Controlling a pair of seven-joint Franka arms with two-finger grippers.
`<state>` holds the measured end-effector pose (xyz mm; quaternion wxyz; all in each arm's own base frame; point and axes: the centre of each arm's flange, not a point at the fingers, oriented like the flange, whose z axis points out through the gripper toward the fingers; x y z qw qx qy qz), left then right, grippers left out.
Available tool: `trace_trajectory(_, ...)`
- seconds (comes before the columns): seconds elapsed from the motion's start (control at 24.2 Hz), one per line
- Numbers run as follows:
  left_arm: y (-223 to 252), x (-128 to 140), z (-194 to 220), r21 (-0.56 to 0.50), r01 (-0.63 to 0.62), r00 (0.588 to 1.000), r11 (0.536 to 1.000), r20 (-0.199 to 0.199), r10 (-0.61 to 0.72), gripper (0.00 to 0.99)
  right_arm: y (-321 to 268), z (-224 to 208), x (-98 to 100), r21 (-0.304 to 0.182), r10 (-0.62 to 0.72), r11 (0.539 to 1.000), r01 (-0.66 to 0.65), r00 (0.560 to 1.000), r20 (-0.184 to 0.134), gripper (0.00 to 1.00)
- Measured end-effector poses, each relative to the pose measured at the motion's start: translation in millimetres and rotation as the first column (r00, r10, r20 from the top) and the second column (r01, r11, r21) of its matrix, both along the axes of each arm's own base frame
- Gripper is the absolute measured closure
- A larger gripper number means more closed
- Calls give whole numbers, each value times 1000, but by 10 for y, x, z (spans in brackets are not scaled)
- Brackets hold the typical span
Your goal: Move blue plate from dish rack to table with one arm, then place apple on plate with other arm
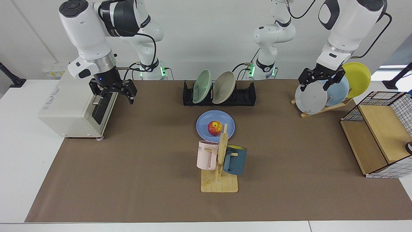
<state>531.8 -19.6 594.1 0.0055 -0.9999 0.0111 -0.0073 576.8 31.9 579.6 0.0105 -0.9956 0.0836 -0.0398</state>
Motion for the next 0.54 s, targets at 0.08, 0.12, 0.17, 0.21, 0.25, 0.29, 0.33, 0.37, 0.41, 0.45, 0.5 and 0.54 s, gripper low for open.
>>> trace_trajectory(0.08,-3,0,0,0,0,1000,1000,0,0,0,1,-8,11,1,-11,1000,11,1000,5,0)
trace_trajectory(0.12,-4,0,0,0,1,1000,1000,0,-1,0,0,-18,18,1,-13,1000,13,1000,5,0)
trace_trajectory(0.17,-5,0,0,0,1,1000,1000,0,-1,0,0,-29,26,1,-14,1000,14,1000,5,0)
trace_trajectory(0.21,-6,0,0,0,1,1000,1000,0,-1,0,-3,-43,34,1,-15,1000,15,1000,4,0)
trace_trajectory(0.25,-7,0,0,0,1,1000,1000,0,-1,0,-8,-61,43,1,-16,1000,16,1000,2,0)
trace_trajectory(0.29,-8,0,0,0,1,1000,1000,0,-1,0,-12,-80,50,0,-13,1000,13,1000,-1,0)
trace_trajectory(0.33,-7,0,0,0,1,1000,1000,0,-1,0,-15,-96,57,0,-8,1000,8,1000,-4,0)
trace_trajectory(0.37,-8,0,0,0,1,1000,1000,0,-1,0,-18,-114,64,-1,-2,1000,2,1000,-7,0)
trace_trajectory(0.41,-9,1,0,-1,1,1000,1000,1,-1,0,-20,-136,73,-2,6,1000,-6,1000,-11,0)
trace_trajectory(0.45,-13,2,1,-1,2,1000,1000,2,-2,0,-22,-160,83,-3,10,1000,-10,1000,-15,0)
trace_trajectory(0.5,-24,4,3,-1,4,1000,1000,4,-4,0,-23,-183,92,-3,12,1000,-12,1000,-18,0)
trace_trajectory(0.54,-39,6,5,-1,7,1000,1000,7,-7,0,-24,-205,101,-3,14,1000,-14,1000,-22,0)
